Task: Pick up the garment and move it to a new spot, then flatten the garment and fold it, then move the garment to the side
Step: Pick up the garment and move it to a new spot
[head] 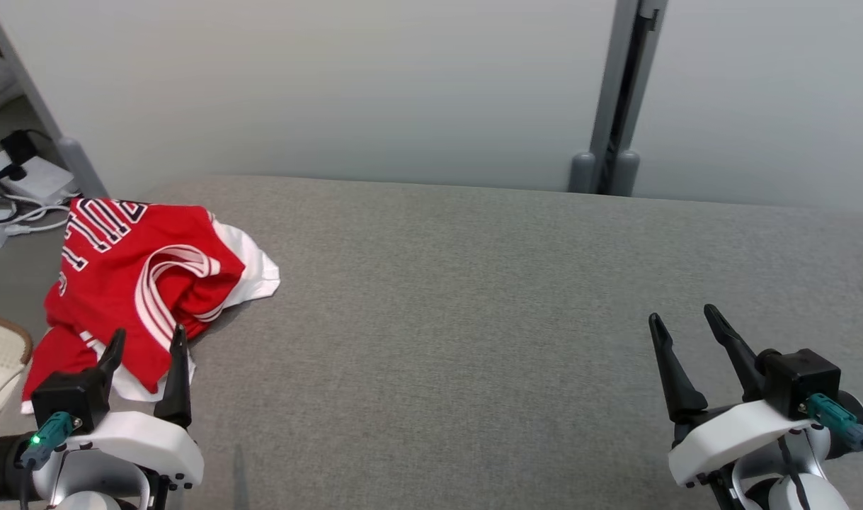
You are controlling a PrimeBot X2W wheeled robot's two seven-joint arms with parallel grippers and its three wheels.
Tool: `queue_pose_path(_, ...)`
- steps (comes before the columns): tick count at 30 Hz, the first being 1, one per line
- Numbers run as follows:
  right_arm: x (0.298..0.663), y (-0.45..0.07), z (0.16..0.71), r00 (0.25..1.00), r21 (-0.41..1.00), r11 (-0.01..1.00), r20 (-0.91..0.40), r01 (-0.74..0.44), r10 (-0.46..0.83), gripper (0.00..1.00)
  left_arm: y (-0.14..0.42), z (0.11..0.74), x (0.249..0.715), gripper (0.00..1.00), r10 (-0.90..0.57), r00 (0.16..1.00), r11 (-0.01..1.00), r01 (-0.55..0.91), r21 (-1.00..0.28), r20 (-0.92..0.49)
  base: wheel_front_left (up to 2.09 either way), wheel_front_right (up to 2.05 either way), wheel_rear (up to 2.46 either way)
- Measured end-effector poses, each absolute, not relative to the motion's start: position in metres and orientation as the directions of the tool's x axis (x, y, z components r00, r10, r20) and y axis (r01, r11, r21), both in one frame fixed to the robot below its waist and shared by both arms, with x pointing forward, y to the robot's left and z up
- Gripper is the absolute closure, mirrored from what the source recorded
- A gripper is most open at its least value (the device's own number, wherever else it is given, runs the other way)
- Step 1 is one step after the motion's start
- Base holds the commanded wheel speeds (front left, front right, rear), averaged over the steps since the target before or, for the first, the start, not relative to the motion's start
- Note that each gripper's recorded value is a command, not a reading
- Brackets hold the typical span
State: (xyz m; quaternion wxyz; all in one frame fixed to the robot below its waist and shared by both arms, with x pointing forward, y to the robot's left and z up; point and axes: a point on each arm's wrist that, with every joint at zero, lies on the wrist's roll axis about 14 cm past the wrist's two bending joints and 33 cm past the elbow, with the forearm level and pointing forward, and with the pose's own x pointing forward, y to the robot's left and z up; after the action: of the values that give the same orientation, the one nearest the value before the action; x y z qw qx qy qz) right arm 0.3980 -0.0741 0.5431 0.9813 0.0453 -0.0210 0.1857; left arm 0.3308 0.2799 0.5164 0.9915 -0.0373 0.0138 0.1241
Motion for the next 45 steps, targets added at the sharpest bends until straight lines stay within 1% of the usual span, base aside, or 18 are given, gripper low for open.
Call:
queue_pose_path(7,0.402,-0.019,0.548,0.865,0.087,0.861,0.075,-0.501,0.496,0.00,0.324,0.522,0.294,0.00,0.390,0.921,0.918,-0.390,-0.074,-0.017,0.00,0.00,0.00)
queue_pose_path(12,0.403,0.006,0.548,0.830,0.086,0.826,0.077,-0.558,0.553,0.00,0.339,0.520,0.271,0.00,0.453,0.891,0.888,-0.453,-0.081,-0.017,0.00,0.00,0.00)
queue_pose_path(18,0.405,0.019,0.549,0.812,0.088,0.807,0.080,-0.584,0.579,0.00,0.347,0.525,0.259,0.00,0.488,0.873,0.869,-0.486,-0.088,0.004,0.00,0.00,0.00)
queue_pose_path(24,0.405,0.021,0.548,0.808,0.089,0.803,0.078,-0.589,0.584,0.00,0.349,0.530,0.257,0.00,0.500,0.866,0.864,-0.496,-0.090,0.028,0.00,0.00,0.00)
queue_pose_path(29,0.406,0.022,0.548,0.806,0.091,0.801,0.077,-0.591,0.587,0.00,0.351,0.541,0.259,0.00,0.506,0.859,0.861,-0.498,-0.102,0.075,0.00,0.00,0.00)
queue_pose_path(33,0.410,0.018,0.544,0.813,0.095,0.808,0.062,-0.582,0.579,0.00,0.353,0.549,0.270,0.00,0.508,0.856,0.860,-0.499,-0.105,0.093,0.00,0.00,0.00)
queue_pose_path(37,0.422,0.015,0.542,0.820,0.097,0.814,0.055,-0.572,0.570,0.00,0.357,0.556,0.299,0.00,0.485,0.870,0.874,-0.477,-0.097,0.093,0.00,0.00,0.00)
queue_pose_path(41,0.438,0.006,0.530,0.834,0.102,0.829,0.027,-0.550,0.551,0.00,0.357,0.532,0.336,0.00,0.440,0.898,0.894,-0.440,-0.086,-0.014,0.00,0.00,0.00)
queue_pose_path(45,0.452,-0.004,0.512,0.850,0.113,0.845,-0.012,-0.522,0.526,0.00,0.354,0.487,0.368,0.00,0.396,0.902,0.906,-0.415,-0.087,-0.171,0.00,0.00,0.00)
